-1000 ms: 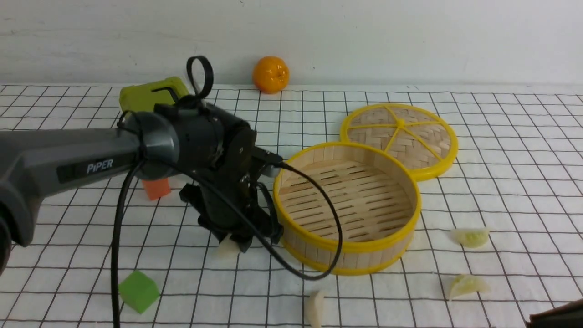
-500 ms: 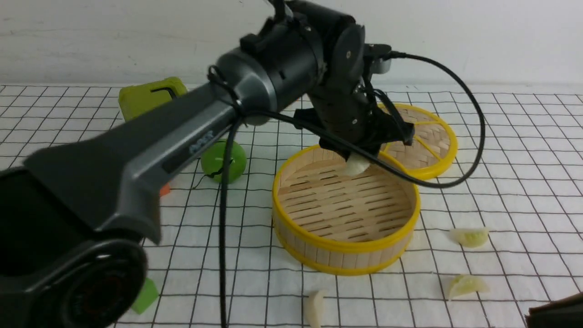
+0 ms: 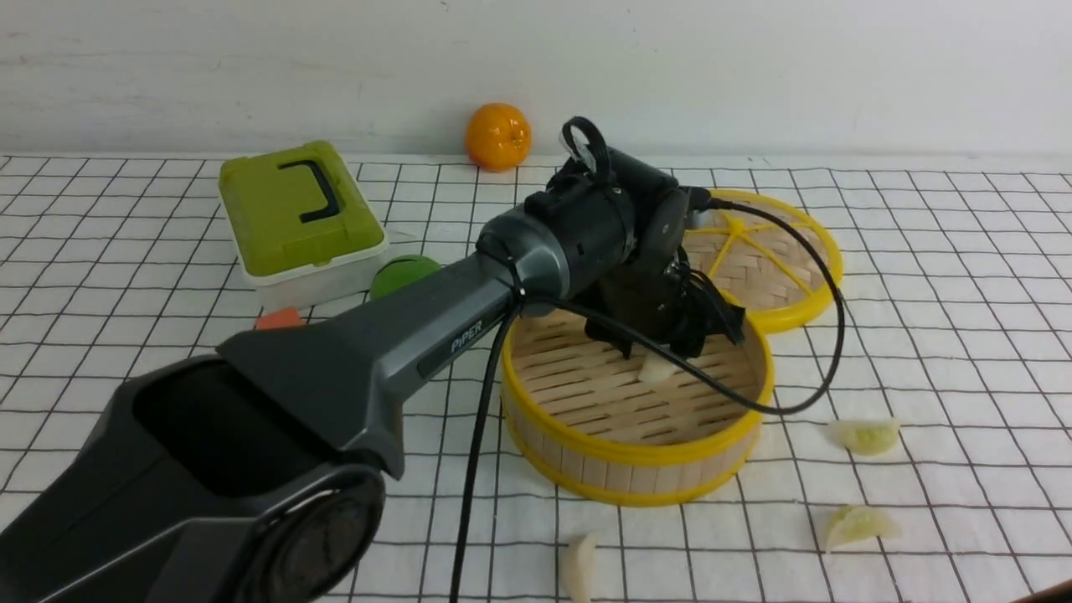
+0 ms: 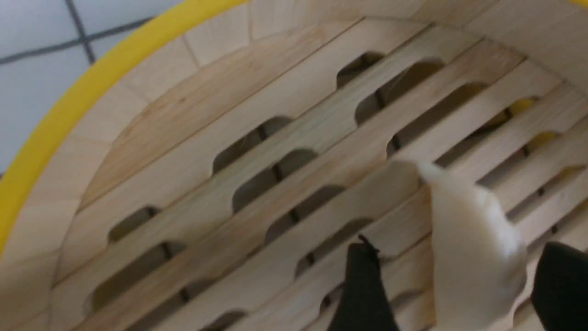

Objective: Put the dumplings into the steamer on the table with the white tablecloth.
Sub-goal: 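Place the dumpling into the bamboo steamer basket with the left gripper, then reach for and grasp a dumpling on the table with the left gripper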

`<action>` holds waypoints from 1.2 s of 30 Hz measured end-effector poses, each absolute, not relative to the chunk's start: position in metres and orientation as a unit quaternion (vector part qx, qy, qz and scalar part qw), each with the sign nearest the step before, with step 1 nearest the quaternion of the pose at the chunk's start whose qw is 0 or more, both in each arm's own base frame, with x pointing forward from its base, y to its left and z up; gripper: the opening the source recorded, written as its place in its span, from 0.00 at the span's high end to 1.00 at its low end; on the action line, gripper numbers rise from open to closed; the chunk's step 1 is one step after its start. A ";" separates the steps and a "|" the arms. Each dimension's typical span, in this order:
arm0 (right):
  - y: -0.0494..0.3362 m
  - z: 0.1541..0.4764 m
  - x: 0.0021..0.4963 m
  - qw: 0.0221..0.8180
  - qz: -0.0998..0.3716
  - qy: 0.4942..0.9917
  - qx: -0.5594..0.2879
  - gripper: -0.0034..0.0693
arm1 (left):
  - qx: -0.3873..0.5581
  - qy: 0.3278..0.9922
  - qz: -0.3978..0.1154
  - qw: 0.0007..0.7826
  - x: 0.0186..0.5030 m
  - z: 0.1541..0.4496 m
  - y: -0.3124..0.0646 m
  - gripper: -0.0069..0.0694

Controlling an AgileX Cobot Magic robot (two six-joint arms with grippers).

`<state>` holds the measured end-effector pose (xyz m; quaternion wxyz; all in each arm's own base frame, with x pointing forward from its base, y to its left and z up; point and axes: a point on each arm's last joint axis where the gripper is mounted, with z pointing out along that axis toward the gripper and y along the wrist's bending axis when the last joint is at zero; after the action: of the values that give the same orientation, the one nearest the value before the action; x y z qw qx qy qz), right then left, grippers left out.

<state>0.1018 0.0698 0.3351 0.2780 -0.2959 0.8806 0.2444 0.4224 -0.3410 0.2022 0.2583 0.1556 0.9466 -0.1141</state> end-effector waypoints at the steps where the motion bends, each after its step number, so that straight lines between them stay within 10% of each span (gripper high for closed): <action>1: 0.070 0.335 0.102 0.278 0.244 0.881 -0.296 0.92 | 0.155 0.949 -0.109 0.252 0.421 0.206 -0.339 0.29; 13: 0.070 0.337 0.106 0.300 0.240 0.877 -0.287 0.91 | 0.224 0.933 -0.131 0.248 0.330 0.373 -0.274 0.16; 23: 0.070 0.337 0.106 0.303 0.239 0.877 -0.286 0.90 | 0.183 0.971 -0.110 0.105 0.256 0.270 -0.222 0.16; 36: 0.069 0.338 0.108 0.310 0.237 0.876 -0.284 0.88 | 0.213 0.961 -0.108 0.139 0.263 0.199 -0.281 0.16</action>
<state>0.1075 0.0694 0.3379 0.3097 -0.2838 0.8760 0.2369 0.2633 -0.2815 0.1992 0.1390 0.2135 0.9610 -0.1078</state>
